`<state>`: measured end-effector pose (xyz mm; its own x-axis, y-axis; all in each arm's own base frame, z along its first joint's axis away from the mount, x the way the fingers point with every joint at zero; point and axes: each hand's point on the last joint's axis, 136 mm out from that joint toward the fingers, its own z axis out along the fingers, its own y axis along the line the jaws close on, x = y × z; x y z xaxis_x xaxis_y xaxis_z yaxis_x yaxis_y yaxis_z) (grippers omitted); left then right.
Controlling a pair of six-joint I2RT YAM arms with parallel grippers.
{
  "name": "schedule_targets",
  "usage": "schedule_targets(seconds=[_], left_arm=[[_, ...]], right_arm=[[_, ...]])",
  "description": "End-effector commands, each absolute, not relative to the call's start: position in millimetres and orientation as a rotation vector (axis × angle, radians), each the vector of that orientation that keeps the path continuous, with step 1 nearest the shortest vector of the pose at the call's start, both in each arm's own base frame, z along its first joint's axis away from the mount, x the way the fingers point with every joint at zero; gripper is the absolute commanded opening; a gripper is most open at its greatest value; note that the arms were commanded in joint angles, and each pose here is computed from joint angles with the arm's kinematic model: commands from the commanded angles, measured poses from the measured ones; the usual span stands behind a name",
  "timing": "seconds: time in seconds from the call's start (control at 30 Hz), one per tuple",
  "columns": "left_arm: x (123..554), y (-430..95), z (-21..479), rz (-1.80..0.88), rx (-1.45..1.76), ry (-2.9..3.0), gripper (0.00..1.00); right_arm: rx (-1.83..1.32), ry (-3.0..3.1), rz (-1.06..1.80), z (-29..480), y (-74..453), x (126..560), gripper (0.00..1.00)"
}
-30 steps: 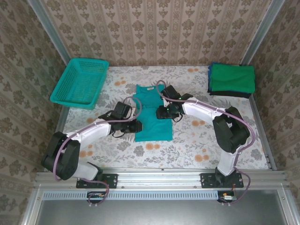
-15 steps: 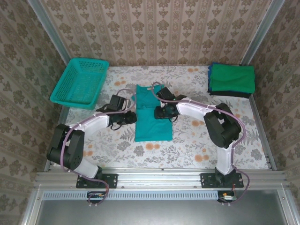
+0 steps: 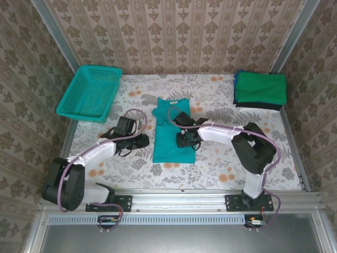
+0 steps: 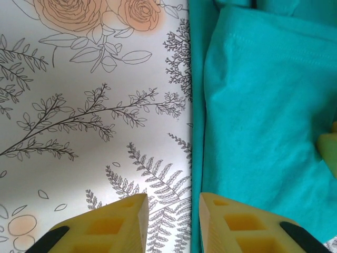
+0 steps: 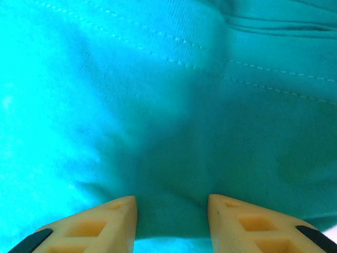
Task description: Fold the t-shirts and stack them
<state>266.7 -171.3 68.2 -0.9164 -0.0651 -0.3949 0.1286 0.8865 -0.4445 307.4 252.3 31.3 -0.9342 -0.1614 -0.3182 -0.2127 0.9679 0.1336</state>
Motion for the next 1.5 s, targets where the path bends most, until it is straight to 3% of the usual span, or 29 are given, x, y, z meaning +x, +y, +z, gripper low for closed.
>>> schedule_targets(seconds=[0.0,0.2,0.4,0.53,0.7,0.8,0.87,0.9,1.03,1.23,1.47], left_arm=[[253,-168,66,-0.652,0.070,2.689,0.32],[244,-167,61,-0.696,0.021,2.657,0.34],[259,-193,74,-0.846,0.046,2.598,0.34],[280,-221,84,-0.807,0.196,2.559,0.37],[288,-254,61,-0.938,0.274,2.637,0.22],[273,-256,45,-0.905,0.298,2.670,0.31],[262,-250,31,-0.884,0.281,2.714,0.31],[258,-248,25,-0.895,0.268,2.725,0.28],[255,-241,20,-0.893,0.229,2.721,0.00],[256,-239,34,-0.890,0.232,2.697,0.00],[237,-226,57,-0.861,0.218,2.654,0.31]], right_arm=[[-0.216,2.781,0.221,51,241,301,0.43],[-0.191,2.707,0.272,78,239,313,0.44],[-0.099,2.720,0.369,70,238,320,0.45],[-0.063,2.727,0.352,54,235,330,0.45],[-0.026,2.776,0.314,26,230,349,0.42],[-0.031,2.772,0.300,31,230,355,0.42],[-0.036,2.753,0.322,39,233,357,0.43],[-0.042,2.746,0.325,42,233,358,0.43],[-0.048,2.741,0.274,53,223,354,0.43],[-0.014,2.717,0.319,66,206,315,0.46],[-0.023,2.767,0.435,48,220,259,0.49]])
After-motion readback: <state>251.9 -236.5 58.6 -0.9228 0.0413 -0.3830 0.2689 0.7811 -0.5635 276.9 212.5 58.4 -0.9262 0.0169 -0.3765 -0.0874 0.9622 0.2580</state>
